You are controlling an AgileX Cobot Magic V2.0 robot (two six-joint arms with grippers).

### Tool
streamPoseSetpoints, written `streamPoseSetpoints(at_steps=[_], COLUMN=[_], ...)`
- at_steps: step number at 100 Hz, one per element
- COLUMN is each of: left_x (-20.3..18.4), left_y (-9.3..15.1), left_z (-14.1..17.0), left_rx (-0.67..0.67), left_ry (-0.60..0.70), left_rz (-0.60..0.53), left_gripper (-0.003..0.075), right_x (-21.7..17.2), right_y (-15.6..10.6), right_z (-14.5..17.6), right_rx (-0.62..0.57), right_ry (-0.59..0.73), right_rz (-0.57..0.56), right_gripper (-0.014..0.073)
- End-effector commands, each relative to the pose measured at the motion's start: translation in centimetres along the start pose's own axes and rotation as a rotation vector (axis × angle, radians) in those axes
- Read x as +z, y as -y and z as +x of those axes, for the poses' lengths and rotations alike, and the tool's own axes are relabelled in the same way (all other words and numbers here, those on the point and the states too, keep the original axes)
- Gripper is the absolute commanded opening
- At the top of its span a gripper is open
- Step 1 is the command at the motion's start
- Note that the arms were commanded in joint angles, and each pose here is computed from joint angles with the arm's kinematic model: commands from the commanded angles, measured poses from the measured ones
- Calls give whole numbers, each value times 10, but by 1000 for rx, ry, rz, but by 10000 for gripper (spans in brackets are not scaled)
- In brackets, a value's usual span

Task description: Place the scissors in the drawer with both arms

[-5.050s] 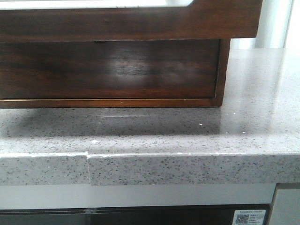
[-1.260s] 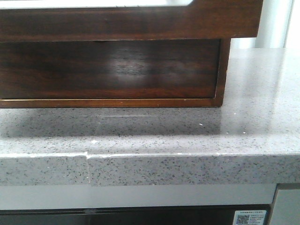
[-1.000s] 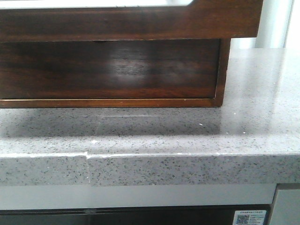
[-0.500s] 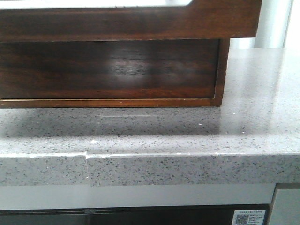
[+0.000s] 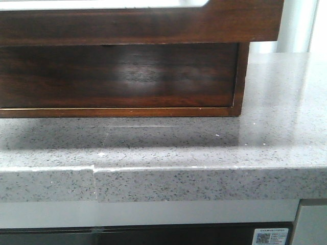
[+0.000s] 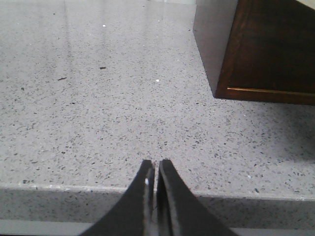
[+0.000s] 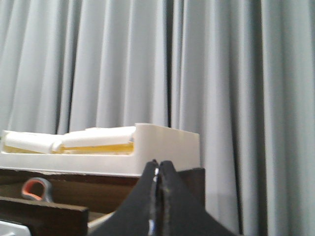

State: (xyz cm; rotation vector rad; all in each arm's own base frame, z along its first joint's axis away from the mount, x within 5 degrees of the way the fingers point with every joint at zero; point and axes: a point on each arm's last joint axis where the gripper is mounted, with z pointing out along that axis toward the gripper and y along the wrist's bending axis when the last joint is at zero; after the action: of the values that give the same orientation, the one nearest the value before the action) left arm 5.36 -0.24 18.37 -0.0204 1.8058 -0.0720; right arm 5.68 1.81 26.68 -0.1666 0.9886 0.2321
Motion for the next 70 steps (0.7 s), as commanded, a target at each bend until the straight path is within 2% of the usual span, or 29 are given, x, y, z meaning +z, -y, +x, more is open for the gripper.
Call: streamPoseSetpoints(at_steps=[1,23,32,45,70], left_x=[0,0,0,0,0], left_y=[0,0,0,0,0], left_z=[0,0,0,0,-1], left_rx=[-19,-19,-19,-19,-19], left_ry=[70,70,70,70,72], left_rz=[4,4,4,4,4], left_gripper=[-22,-22,-22,-22,-22], right_x=[-3,-22,-28,-35,-50], right_y=[4,14,18,20,21], right_z=[-1,31,42,54,64], right_rx=[2,-71,-84,-89,-90], right_ry=[8,-229,-364,-506,-666], right_rz=[61,235,290,323,367], right_gripper=[-61,-61,-61,-61,-61])
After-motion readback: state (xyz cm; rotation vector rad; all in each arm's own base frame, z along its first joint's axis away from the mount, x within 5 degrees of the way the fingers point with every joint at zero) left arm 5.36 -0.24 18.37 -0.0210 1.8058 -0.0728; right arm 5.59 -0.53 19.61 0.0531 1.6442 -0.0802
